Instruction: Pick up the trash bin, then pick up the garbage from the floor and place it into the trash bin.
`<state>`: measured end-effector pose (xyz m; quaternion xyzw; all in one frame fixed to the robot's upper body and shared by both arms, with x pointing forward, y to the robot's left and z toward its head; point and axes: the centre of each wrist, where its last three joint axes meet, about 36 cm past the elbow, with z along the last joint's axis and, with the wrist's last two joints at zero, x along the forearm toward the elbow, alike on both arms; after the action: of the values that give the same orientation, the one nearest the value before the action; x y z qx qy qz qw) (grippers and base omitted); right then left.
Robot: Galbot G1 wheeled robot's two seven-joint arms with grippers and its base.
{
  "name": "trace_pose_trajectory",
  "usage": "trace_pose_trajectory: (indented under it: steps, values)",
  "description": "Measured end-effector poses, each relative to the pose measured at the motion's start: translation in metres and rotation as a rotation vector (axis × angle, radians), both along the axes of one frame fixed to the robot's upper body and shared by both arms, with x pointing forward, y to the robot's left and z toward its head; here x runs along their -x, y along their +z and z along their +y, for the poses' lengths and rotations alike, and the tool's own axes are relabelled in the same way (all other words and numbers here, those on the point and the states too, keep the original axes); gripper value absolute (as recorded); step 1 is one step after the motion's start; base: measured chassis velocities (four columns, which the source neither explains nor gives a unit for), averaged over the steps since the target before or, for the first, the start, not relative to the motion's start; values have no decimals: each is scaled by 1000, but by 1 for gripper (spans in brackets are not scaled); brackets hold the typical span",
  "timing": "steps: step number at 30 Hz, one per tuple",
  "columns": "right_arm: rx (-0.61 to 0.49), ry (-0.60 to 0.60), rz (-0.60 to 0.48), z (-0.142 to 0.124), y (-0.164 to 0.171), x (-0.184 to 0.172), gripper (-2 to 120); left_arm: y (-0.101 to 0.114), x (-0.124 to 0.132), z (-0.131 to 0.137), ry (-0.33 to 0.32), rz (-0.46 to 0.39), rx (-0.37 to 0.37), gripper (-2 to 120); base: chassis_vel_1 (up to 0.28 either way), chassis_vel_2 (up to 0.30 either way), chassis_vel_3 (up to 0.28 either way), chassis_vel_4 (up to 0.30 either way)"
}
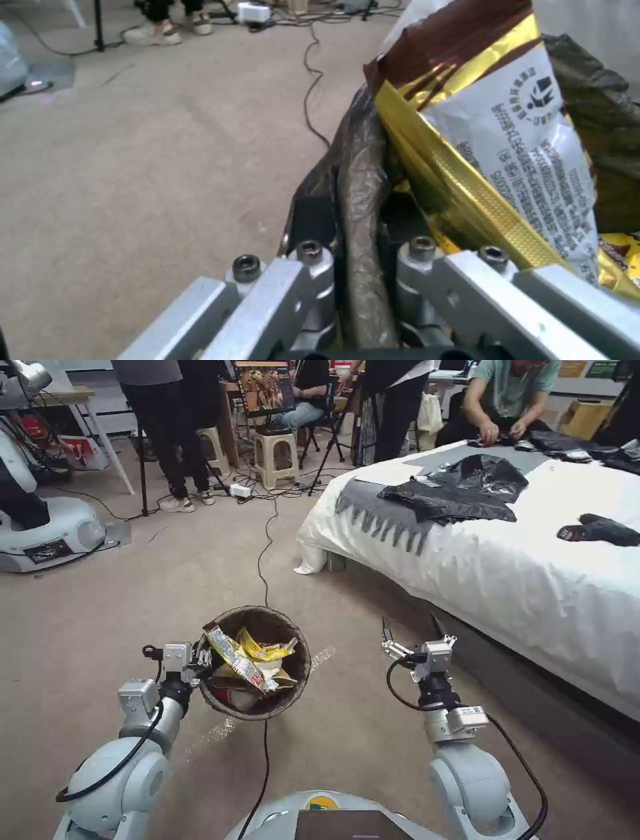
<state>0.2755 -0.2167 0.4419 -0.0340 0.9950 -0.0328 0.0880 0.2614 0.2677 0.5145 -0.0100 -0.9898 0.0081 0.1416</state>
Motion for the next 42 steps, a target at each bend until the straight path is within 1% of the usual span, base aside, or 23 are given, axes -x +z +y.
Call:
trace_pose_trajectory:
  steps: [20,42]
  values:
    - [-9,16,14,4,-4,-2,100,1,2,-1,0,3,1,5,74,69,73,70]
    - [-8,11,19,3,-5,-5,100,-1,0,0,-1,1,1,5,81,85,81,86]
